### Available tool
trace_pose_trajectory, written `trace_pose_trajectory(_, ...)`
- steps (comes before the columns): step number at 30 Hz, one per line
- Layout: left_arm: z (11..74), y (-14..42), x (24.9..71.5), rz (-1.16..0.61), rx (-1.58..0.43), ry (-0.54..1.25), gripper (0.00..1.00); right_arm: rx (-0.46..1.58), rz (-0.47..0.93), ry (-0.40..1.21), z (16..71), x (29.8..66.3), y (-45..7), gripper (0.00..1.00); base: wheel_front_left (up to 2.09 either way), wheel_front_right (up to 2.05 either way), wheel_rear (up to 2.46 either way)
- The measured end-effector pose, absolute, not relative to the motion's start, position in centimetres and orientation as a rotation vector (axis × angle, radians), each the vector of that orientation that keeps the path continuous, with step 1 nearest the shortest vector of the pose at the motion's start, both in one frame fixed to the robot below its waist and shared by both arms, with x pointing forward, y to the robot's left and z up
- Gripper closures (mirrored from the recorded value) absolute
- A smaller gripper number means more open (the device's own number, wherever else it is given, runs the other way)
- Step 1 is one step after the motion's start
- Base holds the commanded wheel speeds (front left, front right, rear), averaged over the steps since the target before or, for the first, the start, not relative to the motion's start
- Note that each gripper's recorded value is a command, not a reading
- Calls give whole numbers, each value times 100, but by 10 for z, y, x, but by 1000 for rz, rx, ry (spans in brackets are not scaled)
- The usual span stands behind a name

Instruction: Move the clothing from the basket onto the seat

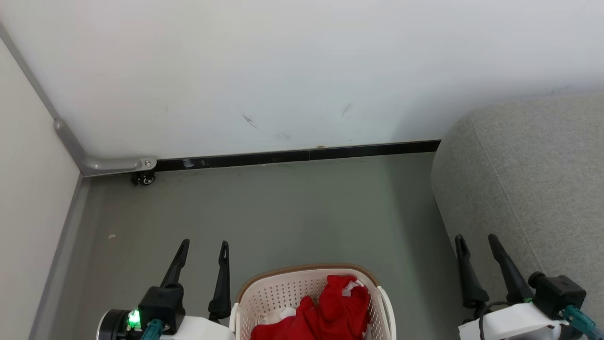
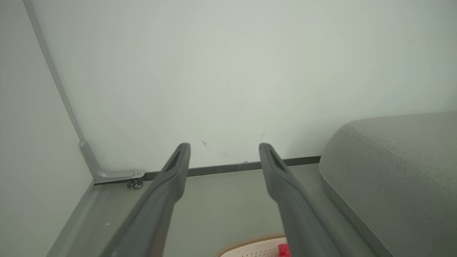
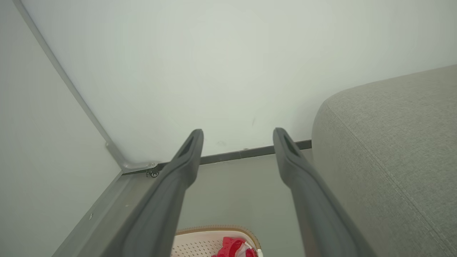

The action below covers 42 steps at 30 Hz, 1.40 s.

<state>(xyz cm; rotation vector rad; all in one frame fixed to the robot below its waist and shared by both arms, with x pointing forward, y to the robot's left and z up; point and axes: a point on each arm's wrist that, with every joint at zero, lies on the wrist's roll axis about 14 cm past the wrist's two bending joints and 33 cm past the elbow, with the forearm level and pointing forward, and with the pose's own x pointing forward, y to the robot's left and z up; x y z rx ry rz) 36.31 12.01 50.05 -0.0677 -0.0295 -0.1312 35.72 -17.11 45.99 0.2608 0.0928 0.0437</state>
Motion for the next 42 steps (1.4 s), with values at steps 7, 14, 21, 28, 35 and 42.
trace_pose_trajectory(7,505,119,361,-130,10,-66,0,185,72,81,462,356,-166,0,0,0,0)
trace_pose_trajectory(14,501,122,361,-113,9,-51,0,181,75,84,461,355,-166,0,0,0,0)
trace_pose_trajectory(21,497,127,362,-89,6,-38,0,182,70,78,461,355,-167,0,0,0,0)
trace_pose_trajectory(28,492,128,362,-83,6,-25,0,188,68,82,460,355,-167,0,0,0,0)
trace_pose_trajectory(35,490,131,362,-74,6,-18,0,193,75,87,458,355,-164,0,0,0,0)
trace_pose_trajectory(42,489,131,362,-73,4,-14,0,200,76,89,458,356,-164,0,0,0,0)
